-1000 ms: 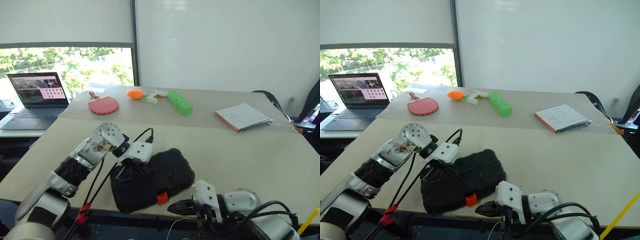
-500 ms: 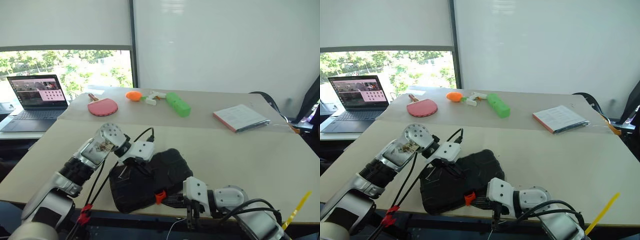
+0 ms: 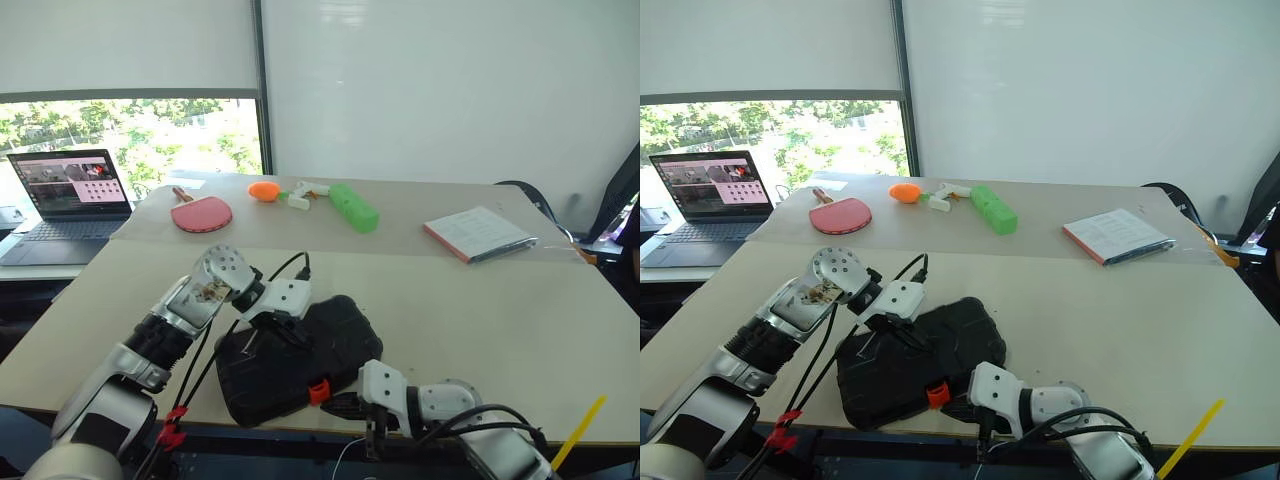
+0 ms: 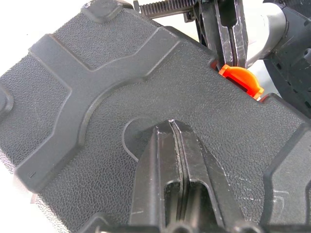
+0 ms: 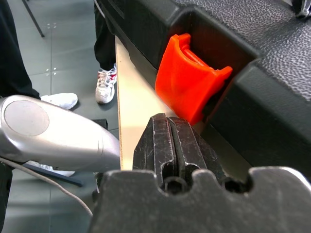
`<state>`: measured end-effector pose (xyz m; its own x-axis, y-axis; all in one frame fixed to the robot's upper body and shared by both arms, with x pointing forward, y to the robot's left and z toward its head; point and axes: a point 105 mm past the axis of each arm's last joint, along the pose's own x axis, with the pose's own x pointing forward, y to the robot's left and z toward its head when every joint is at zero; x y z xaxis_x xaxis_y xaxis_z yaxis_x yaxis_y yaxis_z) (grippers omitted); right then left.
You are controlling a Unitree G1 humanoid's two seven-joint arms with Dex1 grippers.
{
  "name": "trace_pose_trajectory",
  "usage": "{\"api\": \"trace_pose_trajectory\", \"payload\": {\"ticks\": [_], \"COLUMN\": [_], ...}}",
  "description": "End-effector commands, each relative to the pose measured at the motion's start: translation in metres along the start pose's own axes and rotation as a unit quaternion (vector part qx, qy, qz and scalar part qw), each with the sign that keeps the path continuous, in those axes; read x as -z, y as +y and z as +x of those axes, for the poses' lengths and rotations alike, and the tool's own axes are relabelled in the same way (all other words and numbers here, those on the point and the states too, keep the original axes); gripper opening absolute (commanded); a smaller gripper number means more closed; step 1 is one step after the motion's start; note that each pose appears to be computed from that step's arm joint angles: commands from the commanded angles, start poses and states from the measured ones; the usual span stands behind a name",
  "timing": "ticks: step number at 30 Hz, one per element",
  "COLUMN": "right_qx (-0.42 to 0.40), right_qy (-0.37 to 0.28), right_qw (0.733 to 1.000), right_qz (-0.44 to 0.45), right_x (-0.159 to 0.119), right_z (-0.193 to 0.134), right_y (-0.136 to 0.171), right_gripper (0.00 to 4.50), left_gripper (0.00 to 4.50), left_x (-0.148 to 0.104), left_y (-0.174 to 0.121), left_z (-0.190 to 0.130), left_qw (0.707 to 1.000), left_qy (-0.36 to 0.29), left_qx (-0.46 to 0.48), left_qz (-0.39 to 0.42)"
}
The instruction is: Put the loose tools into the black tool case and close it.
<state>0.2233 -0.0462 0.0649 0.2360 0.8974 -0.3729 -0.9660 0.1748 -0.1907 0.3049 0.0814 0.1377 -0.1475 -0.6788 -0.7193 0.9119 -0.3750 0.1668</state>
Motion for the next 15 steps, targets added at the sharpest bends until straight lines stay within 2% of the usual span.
{"api": "trace_pose_trajectory", "payload": {"ticks": [1, 7, 12, 15], "right_qx": [-0.004, -0.014, -0.009, -0.003], "right_qy": [-0.026, -0.035, -0.047, -0.031], "right_qw": [0.999, 0.999, 0.999, 0.999], "right_qz": [-0.018, -0.009, -0.006, -0.018], "right_x": [-0.016, -0.019, -0.023, -0.017], "right_z": [-0.012, -0.017, -0.008, -0.003], "right_y": [0.002, 0.005, 0.001, -0.001], "right_gripper": [0.00, 0.00, 0.00, 0.00], "left_gripper": [0.04, 0.04, 0.04, 0.04], "left_x": [0.022, 0.023, 0.022, 0.022], "left_y": [-0.010, -0.009, -0.010, -0.010], "left_z": [0.016, 0.017, 0.020, 0.020], "left_qw": [0.999, 0.999, 0.999, 0.999], "left_qy": [0.032, 0.031, 0.029, 0.029], "left_qx": [0.023, 0.021, 0.023, 0.023], "left_qz": [-0.035, -0.035, -0.035, -0.036]}}
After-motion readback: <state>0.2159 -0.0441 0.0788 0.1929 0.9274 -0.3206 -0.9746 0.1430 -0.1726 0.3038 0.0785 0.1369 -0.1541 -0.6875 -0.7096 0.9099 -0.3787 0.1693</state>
